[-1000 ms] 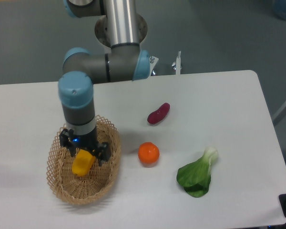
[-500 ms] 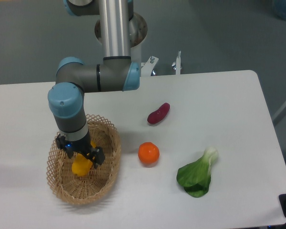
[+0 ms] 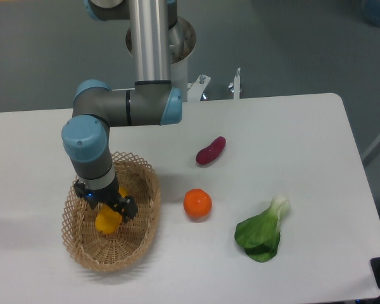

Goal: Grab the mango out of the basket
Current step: 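Lower the gripper onto the yellow mango and close on it, then lift the mango out of the basket and carry it beside the orange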

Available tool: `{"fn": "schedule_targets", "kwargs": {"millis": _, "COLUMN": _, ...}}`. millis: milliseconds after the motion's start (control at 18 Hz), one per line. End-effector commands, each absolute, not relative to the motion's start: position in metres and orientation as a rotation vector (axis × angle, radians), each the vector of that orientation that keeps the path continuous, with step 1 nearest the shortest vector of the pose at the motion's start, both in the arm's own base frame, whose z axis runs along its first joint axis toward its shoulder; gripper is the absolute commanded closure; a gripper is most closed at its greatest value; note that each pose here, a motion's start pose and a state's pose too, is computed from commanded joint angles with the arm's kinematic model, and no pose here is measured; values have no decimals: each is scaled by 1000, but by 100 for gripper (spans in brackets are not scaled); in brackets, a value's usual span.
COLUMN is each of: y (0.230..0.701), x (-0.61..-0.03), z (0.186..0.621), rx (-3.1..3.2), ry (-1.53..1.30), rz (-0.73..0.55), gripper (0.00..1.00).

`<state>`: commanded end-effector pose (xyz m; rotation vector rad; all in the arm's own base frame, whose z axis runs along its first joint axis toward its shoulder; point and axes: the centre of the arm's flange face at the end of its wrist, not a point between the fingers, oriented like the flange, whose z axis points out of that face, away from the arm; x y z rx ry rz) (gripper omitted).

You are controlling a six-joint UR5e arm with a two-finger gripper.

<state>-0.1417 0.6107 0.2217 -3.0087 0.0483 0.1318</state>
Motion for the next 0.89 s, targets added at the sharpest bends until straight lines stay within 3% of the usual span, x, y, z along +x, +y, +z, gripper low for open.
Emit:
{"fn": "schedule_targets", "kwargs": {"millis": 111, "y": 611, "x": -142, "z": 222, "rx": -3006, "ry": 46, "rz": 136, "gripper": 3}}
{"fn": "schedule_targets", "kwargs": {"millis": 167, "y": 611, "x": -142, "z": 222, "rx": -3008, "ry": 43, "rz": 137, "gripper": 13}}
{"fn": "schedule_targets", "kwargs": {"millis": 333, "y": 610, "x": -142, "z": 223, "rx": -3009, "ry": 40, "rz": 144, "gripper": 57}}
{"fn": "schedule_targets", "kwargs": {"millis": 389, "y": 610, "x": -143, "z": 223, "rx": -3009, "ry": 38, "rz": 146, "gripper": 62}}
{"fn": "schedule_targets", "kwargs": {"millis": 889, "y": 609, "x": -149, "z": 253, "rx": -2960, "ry": 36, "rz": 181, "gripper": 64}}
